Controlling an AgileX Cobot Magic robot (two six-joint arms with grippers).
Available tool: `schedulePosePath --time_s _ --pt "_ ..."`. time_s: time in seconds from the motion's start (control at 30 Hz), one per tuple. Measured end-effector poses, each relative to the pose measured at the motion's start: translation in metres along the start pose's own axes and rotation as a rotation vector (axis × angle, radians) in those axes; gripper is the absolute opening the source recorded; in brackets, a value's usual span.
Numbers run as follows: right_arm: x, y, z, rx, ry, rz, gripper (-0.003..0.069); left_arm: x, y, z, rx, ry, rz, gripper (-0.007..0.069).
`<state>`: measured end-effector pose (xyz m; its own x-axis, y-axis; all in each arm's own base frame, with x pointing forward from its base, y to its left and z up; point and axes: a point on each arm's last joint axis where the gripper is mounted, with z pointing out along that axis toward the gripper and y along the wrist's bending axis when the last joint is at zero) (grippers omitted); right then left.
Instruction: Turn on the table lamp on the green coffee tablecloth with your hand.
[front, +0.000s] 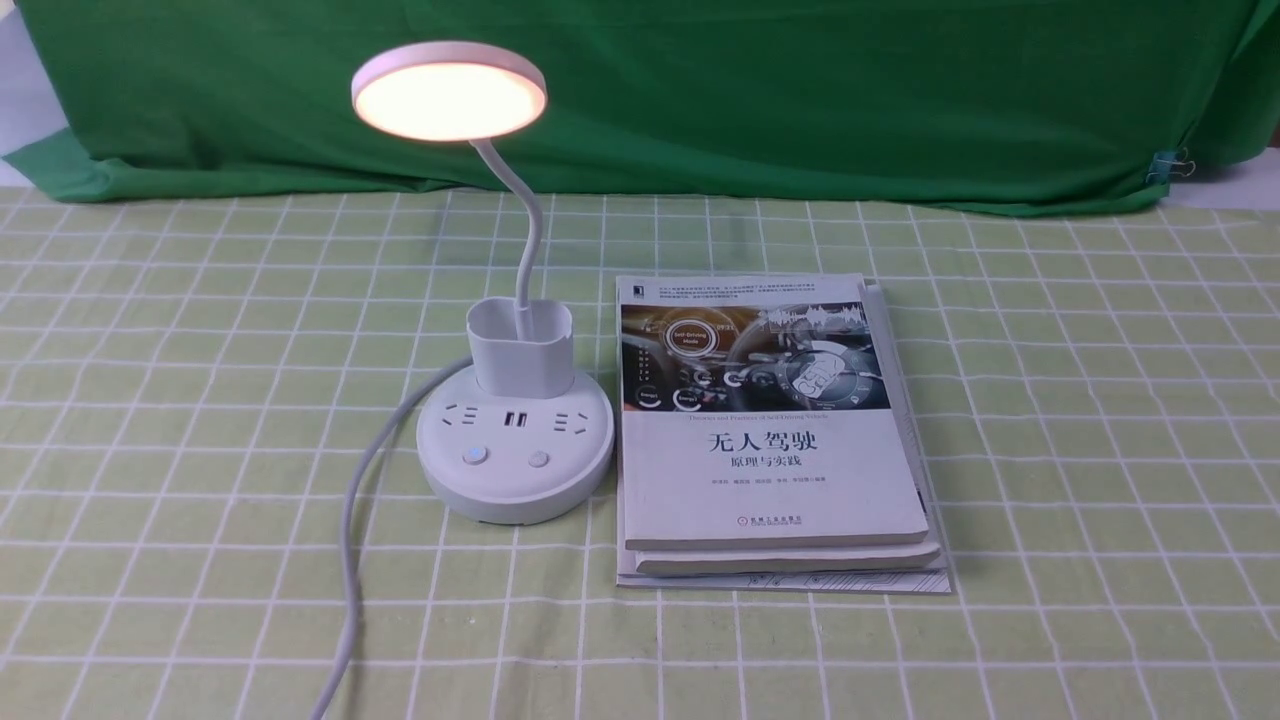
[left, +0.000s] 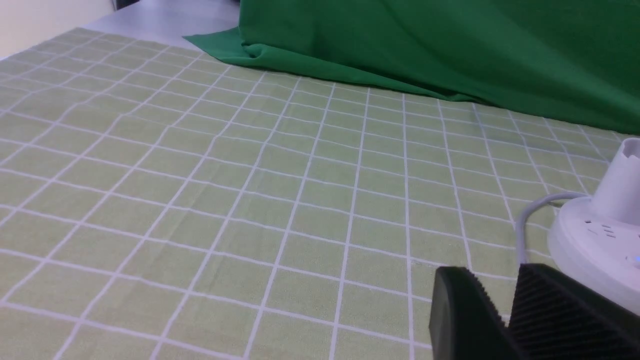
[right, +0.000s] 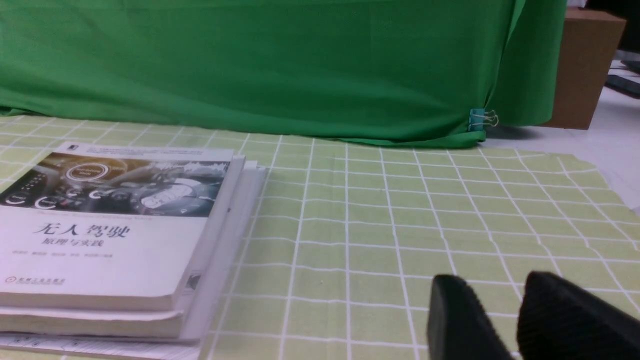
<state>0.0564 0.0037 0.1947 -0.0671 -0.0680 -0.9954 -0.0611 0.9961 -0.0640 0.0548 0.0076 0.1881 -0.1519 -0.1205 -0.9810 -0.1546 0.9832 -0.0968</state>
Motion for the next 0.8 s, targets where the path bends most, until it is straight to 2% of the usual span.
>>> schedulePosePath --time_s 0.8 --pt "0.0 0.0 0.0 0.0 0.0 0.0 0.0245 0.0 0.0 0.0 0.0 0.0 -0.001 0.0173"
